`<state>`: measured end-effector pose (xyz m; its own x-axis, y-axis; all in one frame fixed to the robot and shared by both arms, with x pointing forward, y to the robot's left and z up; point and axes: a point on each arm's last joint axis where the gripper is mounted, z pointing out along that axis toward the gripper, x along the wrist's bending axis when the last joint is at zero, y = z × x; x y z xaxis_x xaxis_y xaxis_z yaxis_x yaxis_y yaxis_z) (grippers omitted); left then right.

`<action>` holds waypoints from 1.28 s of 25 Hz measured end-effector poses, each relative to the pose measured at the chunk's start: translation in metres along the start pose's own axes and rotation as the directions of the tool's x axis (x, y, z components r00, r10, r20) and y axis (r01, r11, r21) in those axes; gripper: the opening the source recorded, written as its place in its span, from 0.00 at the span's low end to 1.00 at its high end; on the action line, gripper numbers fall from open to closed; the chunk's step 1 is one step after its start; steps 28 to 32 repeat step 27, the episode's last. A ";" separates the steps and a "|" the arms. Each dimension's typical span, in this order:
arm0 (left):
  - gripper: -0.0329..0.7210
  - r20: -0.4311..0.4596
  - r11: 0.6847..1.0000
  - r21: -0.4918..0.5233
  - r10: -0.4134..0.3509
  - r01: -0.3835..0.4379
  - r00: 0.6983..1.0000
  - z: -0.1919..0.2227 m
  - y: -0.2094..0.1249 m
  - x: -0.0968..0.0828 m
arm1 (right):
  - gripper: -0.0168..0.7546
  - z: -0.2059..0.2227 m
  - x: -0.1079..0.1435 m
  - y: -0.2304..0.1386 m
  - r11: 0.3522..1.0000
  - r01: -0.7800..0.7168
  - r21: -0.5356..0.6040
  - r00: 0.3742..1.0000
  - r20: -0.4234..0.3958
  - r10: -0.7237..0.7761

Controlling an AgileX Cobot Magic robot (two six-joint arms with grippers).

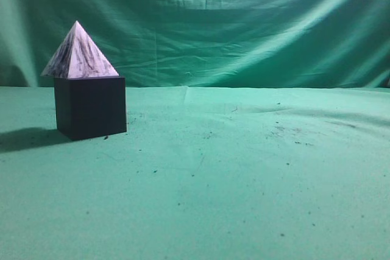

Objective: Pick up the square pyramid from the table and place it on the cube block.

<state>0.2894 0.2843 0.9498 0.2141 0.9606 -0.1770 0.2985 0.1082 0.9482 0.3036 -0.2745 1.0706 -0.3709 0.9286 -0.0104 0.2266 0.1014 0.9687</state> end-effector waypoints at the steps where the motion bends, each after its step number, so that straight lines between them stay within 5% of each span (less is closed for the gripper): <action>1: 0.04 0.000 1.000 0.000 0.000 0.000 1.000 0.000 0.000 0.000 | 0.12 -0.003 -0.003 -0.010 1.000 -0.010 -0.007 0.999 0.035 0.011; 7: 0.04 0.000 1.000 0.000 0.000 0.000 1.000 0.000 0.000 0.000 | 0.12 -0.012 -0.013 -0.063 0.994 -0.049 -0.097 0.964 0.254 0.072; 11: 0.04 0.000 1.000 0.000 0.000 0.000 1.000 0.000 0.000 0.000 | 0.12 0.000 -0.016 -0.094 0.996 -0.070 -0.058 0.944 0.320 0.085; 16: 0.04 0.000 1.000 0.000 0.000 0.000 1.000 0.000 0.000 0.000 | 0.12 0.011 -0.017 -0.125 0.994 -0.105 0.035 0.941 0.325 0.088; 32: 0.04 0.000 1.000 0.000 0.000 0.000 1.000 0.000 0.000 0.000 | 0.12 0.011 -0.017 -0.126 0.994 -0.106 0.032 0.942 0.324 0.090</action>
